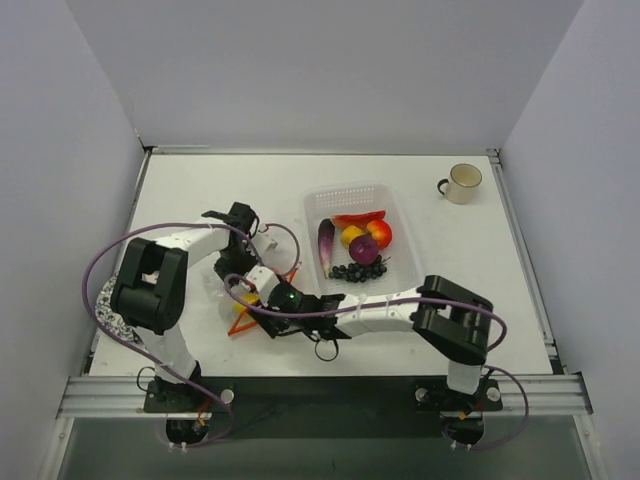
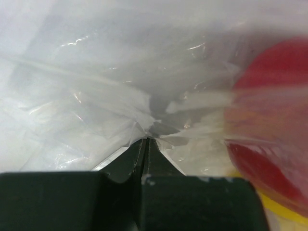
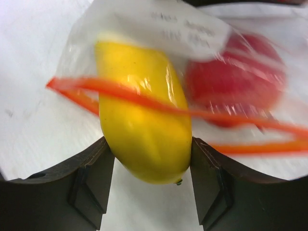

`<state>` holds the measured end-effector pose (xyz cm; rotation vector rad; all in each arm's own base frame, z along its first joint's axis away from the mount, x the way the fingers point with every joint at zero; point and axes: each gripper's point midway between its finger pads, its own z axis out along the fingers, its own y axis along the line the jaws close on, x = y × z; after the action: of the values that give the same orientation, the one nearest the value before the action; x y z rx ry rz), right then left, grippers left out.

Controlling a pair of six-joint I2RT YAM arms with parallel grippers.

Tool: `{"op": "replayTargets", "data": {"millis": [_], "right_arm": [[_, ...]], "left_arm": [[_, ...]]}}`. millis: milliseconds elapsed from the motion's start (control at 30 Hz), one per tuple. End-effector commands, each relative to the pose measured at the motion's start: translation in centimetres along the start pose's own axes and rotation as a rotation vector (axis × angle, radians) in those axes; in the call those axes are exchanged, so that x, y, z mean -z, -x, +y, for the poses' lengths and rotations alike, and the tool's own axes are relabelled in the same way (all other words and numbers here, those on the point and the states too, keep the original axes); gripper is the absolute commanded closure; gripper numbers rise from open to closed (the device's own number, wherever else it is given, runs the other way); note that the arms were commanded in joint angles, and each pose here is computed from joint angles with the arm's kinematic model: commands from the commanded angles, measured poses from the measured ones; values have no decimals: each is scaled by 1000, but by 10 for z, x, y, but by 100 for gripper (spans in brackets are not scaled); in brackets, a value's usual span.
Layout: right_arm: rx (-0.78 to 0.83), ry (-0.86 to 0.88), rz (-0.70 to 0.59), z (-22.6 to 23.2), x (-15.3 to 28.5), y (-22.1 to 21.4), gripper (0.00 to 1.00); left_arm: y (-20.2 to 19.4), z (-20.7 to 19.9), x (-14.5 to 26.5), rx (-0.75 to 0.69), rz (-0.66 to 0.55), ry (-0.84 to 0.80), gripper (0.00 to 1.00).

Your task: Open the zip-top bag and remove the fake food

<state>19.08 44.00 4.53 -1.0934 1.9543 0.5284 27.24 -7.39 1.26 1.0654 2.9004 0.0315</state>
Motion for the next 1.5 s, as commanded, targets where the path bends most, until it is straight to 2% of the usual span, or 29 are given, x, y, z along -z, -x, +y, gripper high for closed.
{"op": "replayTargets", "data": {"millis": [0,33,67,133,167,267,433,467,533,567,633,667,800,933,1100,1200,1333,1467], "right_arm": [[-39,-97,-149,-22,68,38,83],[-34,-112,-140,-24,78,33,83],[-54,-154,-198,-34,100,49,83],[-66,-201,-189,-47,119,36,83],[-90,-256,-242,-60,140,47,83],[-122,-391,-262,-97,171,41,85],[-266,-732,-173,-180,201,-5,87],[-307,-795,-134,-201,204,-15,74],[-315,-820,-58,-209,204,-27,62],[-301,-823,-31,-210,202,-23,41],[-283,-796,-20,-204,197,-15,5],[-259,-787,-31,-202,197,-4,0],[-134,-700,-149,-169,194,42,0],[-41,-480,-258,-100,173,83,0],[87,-316,-212,-36,121,70,0],[109,-212,-198,-6,94,63,4],[124,-172,-149,9,60,50,6],[103,-186,-132,2,40,48,4]], "left_arm": [[-11,-13,-23,22,23,-109,100],[-11,-11,-23,27,23,-112,100],[-9,-9,-23,30,20,-110,100],[-10,-6,-25,36,25,-113,100],[-9,-5,-25,39,24,-112,100],[-8,-4,-27,38,31,-110,100],[-6,-7,-25,41,26,-119,100],[-6,-8,-25,38,27,-122,100],[-7,-9,-25,37,30,-119,100],[-6,-8,-24,38,26,-118,100],[-4,-7,-24,38,23,-116,100],[-4,-7,-23,39,22,-116,100],[0,-6,-23,42,21,-119,100],[1,-6,-24,43,24,-122,100],[4,-5,-25,40,21,-124,100],[4,-5,-25,41,24,-125,100],[4,-5,-24,37,21,-125,100],[3,-5,-24,32,22,-126,100]]}}
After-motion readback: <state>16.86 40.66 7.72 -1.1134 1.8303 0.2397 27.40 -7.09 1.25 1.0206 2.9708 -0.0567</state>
